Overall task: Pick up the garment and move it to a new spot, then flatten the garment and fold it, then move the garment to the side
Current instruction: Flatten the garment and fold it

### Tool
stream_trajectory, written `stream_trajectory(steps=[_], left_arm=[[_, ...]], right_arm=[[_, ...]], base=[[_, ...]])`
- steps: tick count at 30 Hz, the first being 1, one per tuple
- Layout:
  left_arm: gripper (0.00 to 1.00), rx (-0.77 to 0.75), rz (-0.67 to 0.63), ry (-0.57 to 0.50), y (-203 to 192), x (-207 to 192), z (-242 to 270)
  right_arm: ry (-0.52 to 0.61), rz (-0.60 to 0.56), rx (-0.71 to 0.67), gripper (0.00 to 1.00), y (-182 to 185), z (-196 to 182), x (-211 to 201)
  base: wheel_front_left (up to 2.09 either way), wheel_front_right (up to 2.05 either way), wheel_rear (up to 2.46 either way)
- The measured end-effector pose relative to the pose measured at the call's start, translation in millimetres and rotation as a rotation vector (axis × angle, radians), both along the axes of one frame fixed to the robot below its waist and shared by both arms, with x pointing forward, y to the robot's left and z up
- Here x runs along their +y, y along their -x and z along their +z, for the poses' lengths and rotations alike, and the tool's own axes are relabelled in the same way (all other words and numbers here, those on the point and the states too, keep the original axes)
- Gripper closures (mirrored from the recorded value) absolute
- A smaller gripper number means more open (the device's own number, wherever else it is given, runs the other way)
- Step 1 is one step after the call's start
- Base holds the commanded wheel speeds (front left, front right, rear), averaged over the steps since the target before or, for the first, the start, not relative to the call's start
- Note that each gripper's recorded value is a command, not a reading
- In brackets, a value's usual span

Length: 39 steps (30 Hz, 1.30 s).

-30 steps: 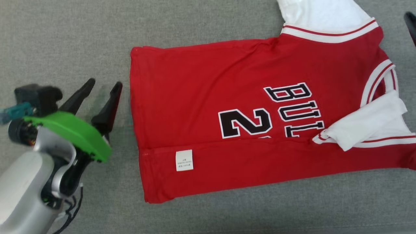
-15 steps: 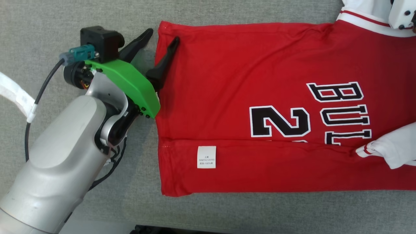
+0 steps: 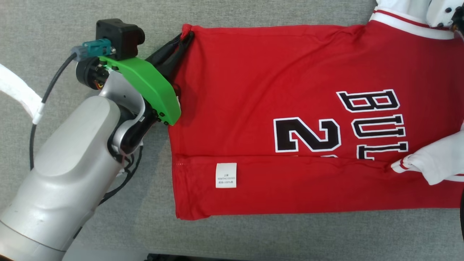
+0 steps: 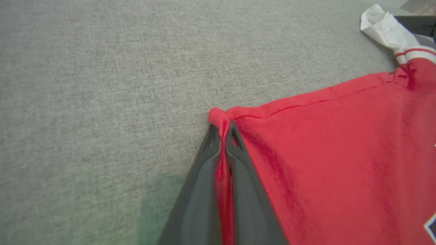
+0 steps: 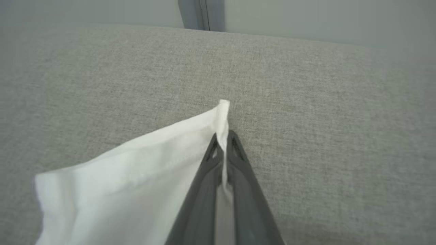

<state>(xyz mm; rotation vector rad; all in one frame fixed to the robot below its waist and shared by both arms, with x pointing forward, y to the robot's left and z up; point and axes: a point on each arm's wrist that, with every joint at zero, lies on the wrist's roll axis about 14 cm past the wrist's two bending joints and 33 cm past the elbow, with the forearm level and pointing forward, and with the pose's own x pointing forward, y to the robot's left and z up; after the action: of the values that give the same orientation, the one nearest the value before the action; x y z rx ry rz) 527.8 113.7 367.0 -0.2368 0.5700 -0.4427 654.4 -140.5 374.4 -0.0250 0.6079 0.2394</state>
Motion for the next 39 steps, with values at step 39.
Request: stream_trajectory(steps=[39], left_arm=[[1.00, -0.060, 0.161, 0.192, 112.2, -8.9, 76.8]], right_arm=[[-0.312, -0.230, -0.182, 1.00, 193.1, 78.2, -73.2]], base=[[0.00, 0.00, 0.00]])
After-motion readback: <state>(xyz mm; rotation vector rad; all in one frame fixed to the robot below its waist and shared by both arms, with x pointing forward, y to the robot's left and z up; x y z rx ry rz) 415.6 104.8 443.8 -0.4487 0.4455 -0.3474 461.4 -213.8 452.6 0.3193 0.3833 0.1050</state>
